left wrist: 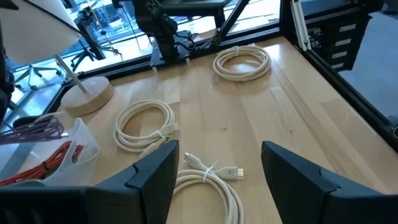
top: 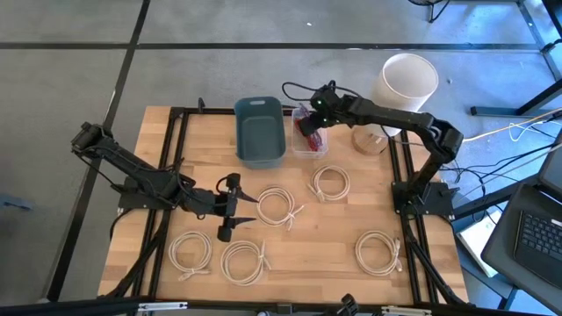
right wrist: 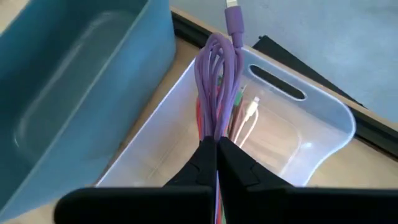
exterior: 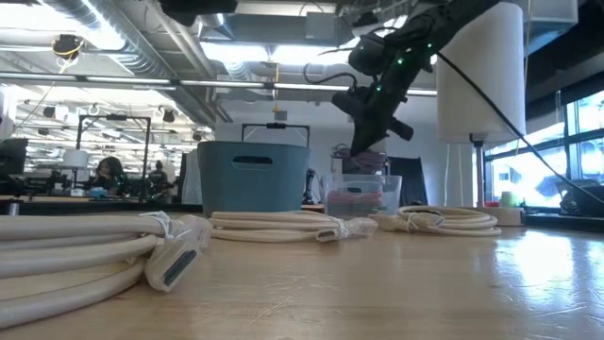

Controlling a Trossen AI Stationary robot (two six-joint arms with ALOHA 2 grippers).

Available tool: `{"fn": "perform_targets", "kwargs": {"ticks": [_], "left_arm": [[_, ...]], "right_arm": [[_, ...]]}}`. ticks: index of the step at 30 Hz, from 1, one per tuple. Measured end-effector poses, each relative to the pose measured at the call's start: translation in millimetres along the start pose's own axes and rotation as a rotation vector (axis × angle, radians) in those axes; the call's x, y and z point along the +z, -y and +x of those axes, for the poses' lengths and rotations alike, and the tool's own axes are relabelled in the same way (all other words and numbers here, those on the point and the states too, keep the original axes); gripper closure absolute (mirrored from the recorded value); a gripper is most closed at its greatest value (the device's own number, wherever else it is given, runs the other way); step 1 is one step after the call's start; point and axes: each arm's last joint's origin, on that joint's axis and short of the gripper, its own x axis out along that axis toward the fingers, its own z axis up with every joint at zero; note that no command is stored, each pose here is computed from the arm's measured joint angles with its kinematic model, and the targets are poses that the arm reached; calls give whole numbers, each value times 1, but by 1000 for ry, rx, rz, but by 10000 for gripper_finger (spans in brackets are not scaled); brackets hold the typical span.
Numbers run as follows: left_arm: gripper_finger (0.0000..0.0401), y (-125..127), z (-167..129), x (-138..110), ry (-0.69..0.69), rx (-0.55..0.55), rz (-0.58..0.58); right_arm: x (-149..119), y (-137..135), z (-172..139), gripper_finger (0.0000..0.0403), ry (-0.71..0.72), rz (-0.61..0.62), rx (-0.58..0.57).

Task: Pick & Place USB Port
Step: Put the purple charger cable into the transparent bin

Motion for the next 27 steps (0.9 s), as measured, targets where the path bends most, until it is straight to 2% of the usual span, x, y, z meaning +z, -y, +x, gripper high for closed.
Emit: {"fn": "perform_targets", "kwargs": {"ticks": [6,17,27], "left_arm": [[178,0,0,1,8,0,4],[178,0,0,1,10,-2,-5],[178,0,0,1,9,-2,-4]], "right_arm": [[2,-2,8,403,20,-2,24],[-15,6,58,403,-118,-37,-24],[-22,18,80,403,-186,-26,-33]]}}
